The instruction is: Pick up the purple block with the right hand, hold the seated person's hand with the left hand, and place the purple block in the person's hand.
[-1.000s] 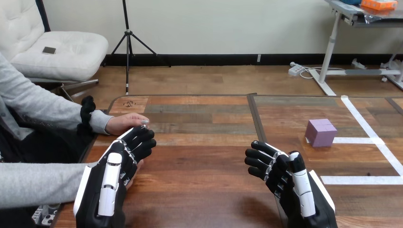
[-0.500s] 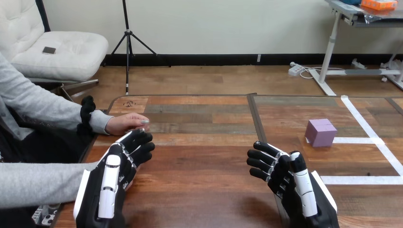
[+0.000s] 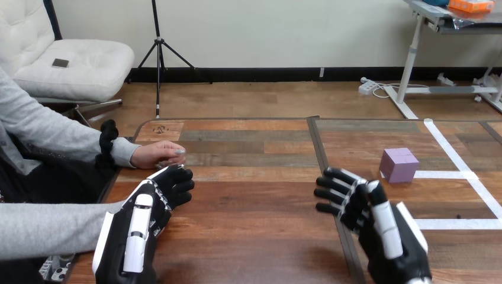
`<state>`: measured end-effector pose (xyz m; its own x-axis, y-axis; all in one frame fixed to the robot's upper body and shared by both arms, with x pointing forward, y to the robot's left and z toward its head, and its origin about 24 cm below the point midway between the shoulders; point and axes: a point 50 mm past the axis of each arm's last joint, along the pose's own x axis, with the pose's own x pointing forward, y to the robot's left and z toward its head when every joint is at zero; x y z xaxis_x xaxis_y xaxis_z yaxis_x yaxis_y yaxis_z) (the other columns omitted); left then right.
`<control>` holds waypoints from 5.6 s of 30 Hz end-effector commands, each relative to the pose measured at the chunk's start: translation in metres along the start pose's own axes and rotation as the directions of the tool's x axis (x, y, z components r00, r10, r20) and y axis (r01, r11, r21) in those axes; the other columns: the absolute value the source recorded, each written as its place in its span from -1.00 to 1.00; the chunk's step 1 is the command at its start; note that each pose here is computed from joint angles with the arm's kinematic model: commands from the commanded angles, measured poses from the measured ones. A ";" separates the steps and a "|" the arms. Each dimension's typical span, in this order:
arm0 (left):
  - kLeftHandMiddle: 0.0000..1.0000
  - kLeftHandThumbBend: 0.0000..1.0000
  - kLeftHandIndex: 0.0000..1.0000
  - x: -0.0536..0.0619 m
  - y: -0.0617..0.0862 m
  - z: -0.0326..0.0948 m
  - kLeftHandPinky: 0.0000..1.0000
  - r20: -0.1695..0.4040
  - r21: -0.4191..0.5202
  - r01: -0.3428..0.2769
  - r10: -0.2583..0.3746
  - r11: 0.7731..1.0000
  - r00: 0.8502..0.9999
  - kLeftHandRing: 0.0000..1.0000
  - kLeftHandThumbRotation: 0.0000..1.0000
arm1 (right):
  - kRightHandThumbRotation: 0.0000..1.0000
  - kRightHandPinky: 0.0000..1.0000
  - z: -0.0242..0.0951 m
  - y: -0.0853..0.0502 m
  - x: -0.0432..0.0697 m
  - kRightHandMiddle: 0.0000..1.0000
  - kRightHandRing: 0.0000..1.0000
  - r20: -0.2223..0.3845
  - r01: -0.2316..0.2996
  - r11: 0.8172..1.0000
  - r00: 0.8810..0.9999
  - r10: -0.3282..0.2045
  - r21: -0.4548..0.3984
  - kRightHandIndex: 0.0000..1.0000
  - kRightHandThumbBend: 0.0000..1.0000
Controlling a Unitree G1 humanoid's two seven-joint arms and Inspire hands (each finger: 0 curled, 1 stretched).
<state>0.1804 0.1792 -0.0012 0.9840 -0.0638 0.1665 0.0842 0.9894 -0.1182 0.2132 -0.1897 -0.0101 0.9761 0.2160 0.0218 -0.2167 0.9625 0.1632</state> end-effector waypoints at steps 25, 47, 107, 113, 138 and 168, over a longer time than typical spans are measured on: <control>0.53 -0.13 0.47 0.016 -0.007 0.017 0.36 0.100 0.037 0.038 -0.042 0.999 0.994 0.49 1.00 | 0.90 0.56 0.057 -0.034 0.079 0.65 0.65 0.143 0.035 0.998 0.989 -0.028 -0.043 0.64 0.62; 0.53 -0.15 0.45 0.014 -0.009 0.017 0.34 0.091 0.040 0.038 -0.041 0.998 0.995 0.49 1.00 | 0.79 0.54 0.083 -0.057 0.108 0.62 0.62 0.164 0.130 0.991 0.979 -0.122 -0.040 0.59 0.61; 0.47 -0.40 0.39 0.018 -0.008 0.017 0.28 0.092 0.055 0.044 -0.049 0.998 0.995 0.45 0.79 | 0.58 0.77 0.125 -0.099 0.142 0.83 0.82 0.019 0.336 0.908 0.939 -0.343 -0.252 0.80 0.41; 0.47 -0.36 0.39 0.017 -0.008 0.018 0.27 0.089 0.067 0.047 -0.053 0.997 0.995 0.45 0.80 | 0.60 0.75 0.125 -0.100 0.142 0.84 0.82 -0.004 0.345 0.888 0.932 -0.363 -0.305 0.81 0.40; 0.43 -0.31 0.33 0.014 -0.009 0.017 0.29 0.078 0.064 0.043 -0.048 0.997 0.996 0.44 0.78 | 0.65 0.76 0.114 -0.099 0.141 0.87 0.84 -0.052 0.359 0.845 0.910 -0.411 -0.396 0.82 0.37; 0.44 -0.40 0.30 0.014 -0.008 0.015 0.18 0.088 0.072 0.045 -0.051 0.996 0.995 0.44 0.55 | 0.00 0.60 0.102 -0.096 0.143 0.93 0.85 -0.177 0.233 0.731 0.882 -0.436 -0.641 0.94 0.98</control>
<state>0.1812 0.1752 0.0015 0.9829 -0.0818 0.1648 0.0938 0.9934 -0.0663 0.3581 -0.2715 0.0484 0.9340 -0.2046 -0.2929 0.0443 0.8798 -0.4733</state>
